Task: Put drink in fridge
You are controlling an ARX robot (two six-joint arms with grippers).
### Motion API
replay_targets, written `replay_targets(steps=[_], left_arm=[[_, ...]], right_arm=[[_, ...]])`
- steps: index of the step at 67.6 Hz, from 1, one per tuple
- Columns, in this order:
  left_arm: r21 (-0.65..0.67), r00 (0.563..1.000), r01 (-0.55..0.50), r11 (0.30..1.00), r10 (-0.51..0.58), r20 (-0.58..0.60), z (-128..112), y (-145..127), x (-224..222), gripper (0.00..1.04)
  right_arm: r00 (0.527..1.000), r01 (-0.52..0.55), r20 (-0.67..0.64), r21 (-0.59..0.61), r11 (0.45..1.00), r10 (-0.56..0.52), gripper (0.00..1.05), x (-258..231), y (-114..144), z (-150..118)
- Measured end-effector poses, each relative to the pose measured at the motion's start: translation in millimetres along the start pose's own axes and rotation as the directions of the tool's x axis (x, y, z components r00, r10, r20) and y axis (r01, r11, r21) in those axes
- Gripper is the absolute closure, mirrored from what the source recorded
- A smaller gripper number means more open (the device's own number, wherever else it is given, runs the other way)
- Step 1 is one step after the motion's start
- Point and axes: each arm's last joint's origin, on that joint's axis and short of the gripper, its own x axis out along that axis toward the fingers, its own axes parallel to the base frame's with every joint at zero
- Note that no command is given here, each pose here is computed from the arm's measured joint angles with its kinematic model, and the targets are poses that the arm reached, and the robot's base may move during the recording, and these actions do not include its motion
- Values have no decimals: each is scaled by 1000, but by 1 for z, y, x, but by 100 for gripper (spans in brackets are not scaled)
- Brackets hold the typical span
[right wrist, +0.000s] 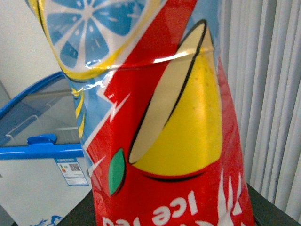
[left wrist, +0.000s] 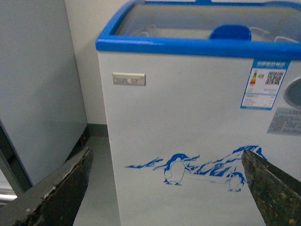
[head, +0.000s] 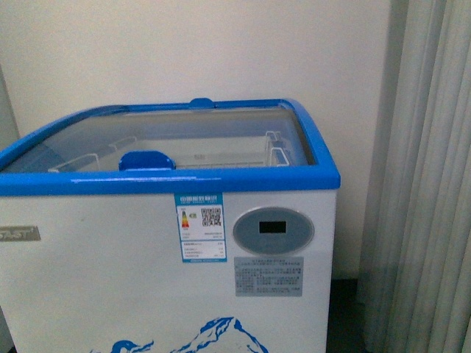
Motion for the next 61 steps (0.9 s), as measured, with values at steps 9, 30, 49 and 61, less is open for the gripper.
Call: replay_targets(steps=[9,30,49,61], left_arm=[[-60,997,-21,998,17,-74,-1,0,0,8],[-375,962,-23,927,-82,-261,-1,1,42,8],[-45,941,310,950,-314,-124,45,0,169,8],[320,833,552,770,-523,-180,61,-23,243,8]], right_arm=[[1000,0,1,0,1000,0,63,0,0,0],[1000,0,1,0,1000,0,63,0,0,0],[1000,1,1,0,1000,-1,63,0,0,0],[1000,1,1,0,1000,-1,63,0,0,0]])
